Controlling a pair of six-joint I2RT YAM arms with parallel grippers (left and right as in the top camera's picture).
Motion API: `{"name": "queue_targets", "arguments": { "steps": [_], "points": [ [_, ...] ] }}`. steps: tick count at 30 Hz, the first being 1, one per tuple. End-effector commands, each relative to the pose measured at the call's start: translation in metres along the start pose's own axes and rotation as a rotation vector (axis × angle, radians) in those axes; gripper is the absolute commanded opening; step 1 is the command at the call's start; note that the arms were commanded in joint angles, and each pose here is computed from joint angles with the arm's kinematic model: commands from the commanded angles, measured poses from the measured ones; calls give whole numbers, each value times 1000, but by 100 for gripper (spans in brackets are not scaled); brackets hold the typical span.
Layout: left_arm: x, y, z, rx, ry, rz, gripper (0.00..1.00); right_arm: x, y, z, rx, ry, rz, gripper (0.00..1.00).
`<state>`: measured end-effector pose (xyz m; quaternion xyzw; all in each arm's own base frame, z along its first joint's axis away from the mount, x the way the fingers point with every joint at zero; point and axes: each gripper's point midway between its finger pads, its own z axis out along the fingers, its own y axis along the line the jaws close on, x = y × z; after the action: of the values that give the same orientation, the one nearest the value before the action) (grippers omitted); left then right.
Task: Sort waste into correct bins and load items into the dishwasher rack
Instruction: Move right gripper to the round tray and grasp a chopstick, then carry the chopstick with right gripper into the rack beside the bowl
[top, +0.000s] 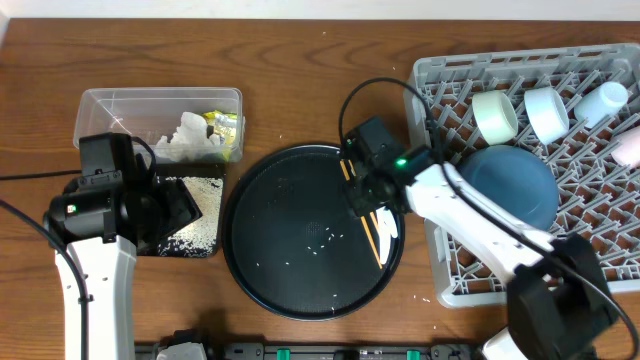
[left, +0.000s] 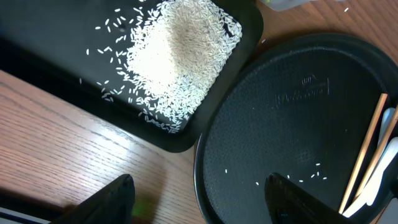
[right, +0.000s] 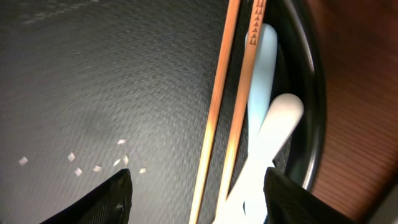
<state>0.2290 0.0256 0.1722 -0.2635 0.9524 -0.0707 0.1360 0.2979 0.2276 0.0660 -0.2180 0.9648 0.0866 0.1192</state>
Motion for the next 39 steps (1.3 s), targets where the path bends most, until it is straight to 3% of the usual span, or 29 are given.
{"name": "queue_targets", "arguments": {
  "steps": [1,9,12,22,28,39],
  "points": [
    [3,3,3,-13,15,-11,68,-3,-10,13,92,0,74,64],
    [3,4,3,-14,17,-11,69,-4,-11,49,102,23,77,63],
    [3,4,3,-14,17,-11,68,-2,-10,57,97,36,76,57],
    [3,4,3,-13,16,-11,69,2,0,61,92,47,56,2],
    [3,4,3,-14,17,-11,69,1,2,49,94,53,73,1],
    [3,4,3,-14,16,-11,68,-25,9,-37,69,-81,36,1]
  ]
}}
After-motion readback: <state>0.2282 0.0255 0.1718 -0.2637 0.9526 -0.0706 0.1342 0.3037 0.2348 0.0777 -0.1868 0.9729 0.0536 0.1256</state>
